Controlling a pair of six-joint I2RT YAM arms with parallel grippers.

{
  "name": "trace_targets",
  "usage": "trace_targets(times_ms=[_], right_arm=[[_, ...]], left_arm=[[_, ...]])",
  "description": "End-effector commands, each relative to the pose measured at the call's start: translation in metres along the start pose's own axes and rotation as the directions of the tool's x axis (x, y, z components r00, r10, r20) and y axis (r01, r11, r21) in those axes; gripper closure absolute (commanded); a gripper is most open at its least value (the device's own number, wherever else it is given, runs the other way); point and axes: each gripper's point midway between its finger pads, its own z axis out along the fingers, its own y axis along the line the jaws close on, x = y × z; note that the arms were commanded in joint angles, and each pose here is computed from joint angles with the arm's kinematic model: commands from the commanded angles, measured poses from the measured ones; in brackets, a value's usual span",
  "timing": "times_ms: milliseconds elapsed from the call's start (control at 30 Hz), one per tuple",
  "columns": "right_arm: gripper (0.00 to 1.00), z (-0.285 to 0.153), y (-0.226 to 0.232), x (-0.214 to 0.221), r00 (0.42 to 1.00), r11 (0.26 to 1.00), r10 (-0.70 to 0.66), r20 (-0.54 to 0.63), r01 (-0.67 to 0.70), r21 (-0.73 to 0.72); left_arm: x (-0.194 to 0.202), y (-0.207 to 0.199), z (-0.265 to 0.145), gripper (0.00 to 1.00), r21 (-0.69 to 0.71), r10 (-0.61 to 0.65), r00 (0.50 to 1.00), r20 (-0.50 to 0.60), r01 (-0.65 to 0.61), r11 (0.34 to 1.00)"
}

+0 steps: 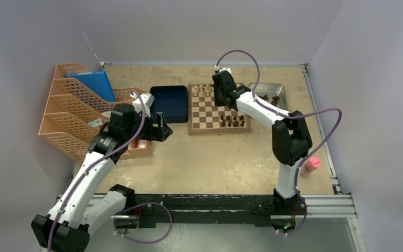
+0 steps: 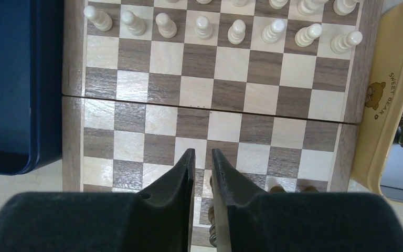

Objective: Set up the chess pieces on the board
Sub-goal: Place the chess piece on the chessboard.

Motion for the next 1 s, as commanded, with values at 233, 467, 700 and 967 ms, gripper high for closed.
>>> trace_targets(times_ms=[233,467,700,967], right_arm=[[0.83,0.029,-0.011,0.008,0.998,0.999,-0.025,-0.054,0.027,0.022],[0.83,0.036,-0.014,0.024,0.993,0.999,-0.05,-0.107,0.051,0.013],[0.84,0.036,-0.015,0.035,0.989,0.998,-0.063,-0.136,0.064,0.004],[0.85,0.031,-0.016,0.04,0.986,0.998,-0.07,-0.154,0.07,-0.004]], left_arm=[[-0.006,-0.004,-0.003,0.17,0.012,0.017,0.999,0.034,-0.017,1.0],[-0.006,-0.004,-0.002,0.17,0.012,0.017,0.999,0.033,-0.017,1.0],[-0.006,-0.003,-0.002,0.17,0.011,0.016,0.999,0.031,-0.017,1.0],[-0.006,-0.003,-0.002,0.17,0.008,0.016,0.999,0.031,-0.016,1.0]])
